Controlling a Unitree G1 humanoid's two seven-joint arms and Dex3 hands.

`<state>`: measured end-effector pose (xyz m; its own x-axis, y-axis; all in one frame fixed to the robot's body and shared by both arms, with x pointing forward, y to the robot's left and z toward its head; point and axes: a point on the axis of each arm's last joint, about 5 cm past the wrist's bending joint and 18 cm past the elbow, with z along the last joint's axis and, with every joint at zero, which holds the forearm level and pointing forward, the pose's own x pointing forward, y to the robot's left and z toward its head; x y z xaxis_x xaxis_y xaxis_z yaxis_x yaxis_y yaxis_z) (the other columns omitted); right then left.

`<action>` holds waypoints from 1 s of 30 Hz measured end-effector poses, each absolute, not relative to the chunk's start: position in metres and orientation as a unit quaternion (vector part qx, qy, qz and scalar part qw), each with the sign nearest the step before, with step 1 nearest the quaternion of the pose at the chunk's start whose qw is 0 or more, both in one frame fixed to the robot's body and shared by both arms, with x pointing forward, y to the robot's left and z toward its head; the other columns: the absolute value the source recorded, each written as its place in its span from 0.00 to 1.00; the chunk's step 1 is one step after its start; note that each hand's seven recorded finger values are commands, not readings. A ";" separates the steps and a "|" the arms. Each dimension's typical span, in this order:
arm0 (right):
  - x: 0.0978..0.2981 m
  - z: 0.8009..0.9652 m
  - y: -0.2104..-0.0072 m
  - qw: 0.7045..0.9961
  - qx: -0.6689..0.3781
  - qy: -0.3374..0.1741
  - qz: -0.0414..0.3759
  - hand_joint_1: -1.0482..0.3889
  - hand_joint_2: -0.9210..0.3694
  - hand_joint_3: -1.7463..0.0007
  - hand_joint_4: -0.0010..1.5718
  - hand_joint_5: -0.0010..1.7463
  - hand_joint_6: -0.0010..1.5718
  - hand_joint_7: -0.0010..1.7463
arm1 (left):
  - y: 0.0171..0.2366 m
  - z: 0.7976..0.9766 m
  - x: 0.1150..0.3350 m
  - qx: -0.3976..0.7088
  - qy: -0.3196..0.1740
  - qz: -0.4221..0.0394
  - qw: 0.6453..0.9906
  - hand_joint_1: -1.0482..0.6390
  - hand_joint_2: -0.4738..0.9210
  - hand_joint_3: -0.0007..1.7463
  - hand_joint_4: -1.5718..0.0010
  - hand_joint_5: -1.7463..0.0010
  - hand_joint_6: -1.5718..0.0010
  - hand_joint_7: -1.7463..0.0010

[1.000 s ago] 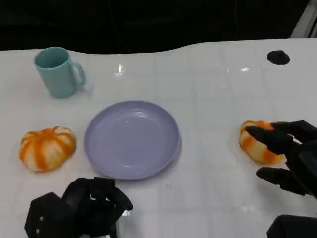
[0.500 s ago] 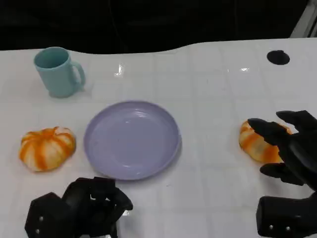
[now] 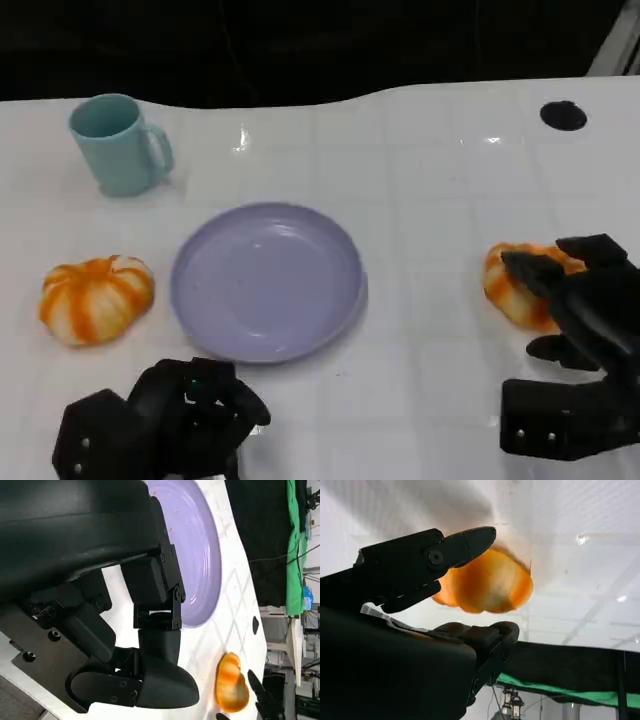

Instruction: Grasp the bread from the table and place it into the plate.

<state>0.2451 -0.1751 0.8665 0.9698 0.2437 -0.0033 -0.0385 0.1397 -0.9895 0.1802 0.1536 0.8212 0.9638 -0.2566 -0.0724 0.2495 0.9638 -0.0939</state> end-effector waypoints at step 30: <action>0.270 0.843 -0.168 0.767 -0.617 -0.174 0.040 0.62 0.01 0.97 0.59 1.00 0.43 1.00 | 0.153 0.821 0.180 -0.040 0.039 -0.129 0.990 0.00 0.73 0.42 0.01 0.34 0.11 0.57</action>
<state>0.2701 -0.1682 0.8426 0.9361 0.2759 0.2183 0.1540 0.2367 -0.9593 0.1802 0.1528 0.8215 0.9636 -0.2592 -0.0661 0.2531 0.9634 -0.0886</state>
